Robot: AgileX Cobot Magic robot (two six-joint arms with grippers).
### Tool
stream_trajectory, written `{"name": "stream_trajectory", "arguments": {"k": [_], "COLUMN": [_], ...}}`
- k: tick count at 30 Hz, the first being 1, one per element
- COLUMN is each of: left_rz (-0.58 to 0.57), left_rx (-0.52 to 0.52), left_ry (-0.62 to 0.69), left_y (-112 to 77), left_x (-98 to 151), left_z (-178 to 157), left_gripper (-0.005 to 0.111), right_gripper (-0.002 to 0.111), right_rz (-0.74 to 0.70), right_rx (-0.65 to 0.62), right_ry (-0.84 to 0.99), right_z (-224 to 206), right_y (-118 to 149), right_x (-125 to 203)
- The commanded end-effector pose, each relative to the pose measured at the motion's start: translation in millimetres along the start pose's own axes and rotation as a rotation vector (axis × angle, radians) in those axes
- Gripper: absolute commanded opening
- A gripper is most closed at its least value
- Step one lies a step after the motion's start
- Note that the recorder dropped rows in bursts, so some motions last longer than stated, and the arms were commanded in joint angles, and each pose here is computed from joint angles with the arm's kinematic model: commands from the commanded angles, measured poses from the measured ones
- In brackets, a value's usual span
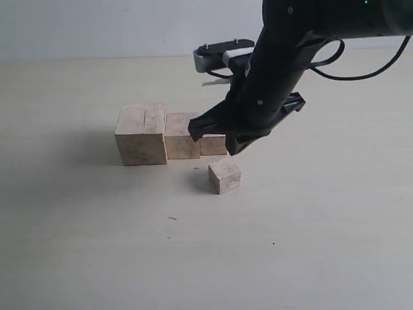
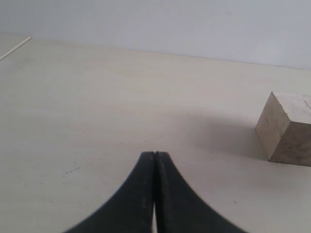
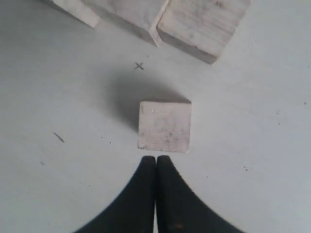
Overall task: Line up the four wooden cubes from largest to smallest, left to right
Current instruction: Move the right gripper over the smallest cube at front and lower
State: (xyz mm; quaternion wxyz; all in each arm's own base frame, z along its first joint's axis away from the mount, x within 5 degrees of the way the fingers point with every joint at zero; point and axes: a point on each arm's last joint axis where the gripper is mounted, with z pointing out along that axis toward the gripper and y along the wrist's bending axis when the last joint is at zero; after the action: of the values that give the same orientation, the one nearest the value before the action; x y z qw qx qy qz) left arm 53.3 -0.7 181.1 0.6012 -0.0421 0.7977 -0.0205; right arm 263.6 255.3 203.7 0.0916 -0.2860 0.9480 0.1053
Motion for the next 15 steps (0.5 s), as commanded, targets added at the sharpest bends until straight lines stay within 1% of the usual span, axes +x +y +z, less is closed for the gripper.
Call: {"name": "stream_trajectory", "arguments": {"k": [1,4,7,9,11,12,15], "left_rz": [0.003,0.003,0.003,0.003,0.003,0.003,0.003], "left_rx": [0.005,0.005,0.005,0.005,0.005,0.005,0.005], "left_ry": [-0.013,-0.013,-0.013,-0.013,-0.013,-0.013,-0.013], "left_y": [-0.2,-0.2,-0.2,-0.2,-0.2,-0.2,-0.2], "left_x": [-0.2,-0.2,-0.2,-0.2,-0.2,-0.2,-0.2], "left_z": [-0.1,-0.1,-0.1,-0.1,-0.1,-0.1,-0.1], "left_gripper": [0.000,0.000,0.000,0.000,0.000,0.000,0.000], "right_gripper": [0.006,0.022,0.045,0.062,0.074,0.078,0.078], "right_rz": [-0.001,-0.027,-0.065,-0.094,-0.109,-0.106,-0.104], "right_rx": [0.005,-0.015,-0.044,-0.063,-0.067,-0.067,-0.064], "right_ry": [0.015,0.011,-0.003,-0.010,-0.026,-0.033,-0.031], "right_z": [12.7,12.5,12.4,12.3,12.6,13.5,19.3], "right_y": [-2.3,-0.5,2.1,3.9,4.4,4.3,3.6], "right_x": [6.5,6.3,5.1,4.6,3.1,2.3,1.5]}}
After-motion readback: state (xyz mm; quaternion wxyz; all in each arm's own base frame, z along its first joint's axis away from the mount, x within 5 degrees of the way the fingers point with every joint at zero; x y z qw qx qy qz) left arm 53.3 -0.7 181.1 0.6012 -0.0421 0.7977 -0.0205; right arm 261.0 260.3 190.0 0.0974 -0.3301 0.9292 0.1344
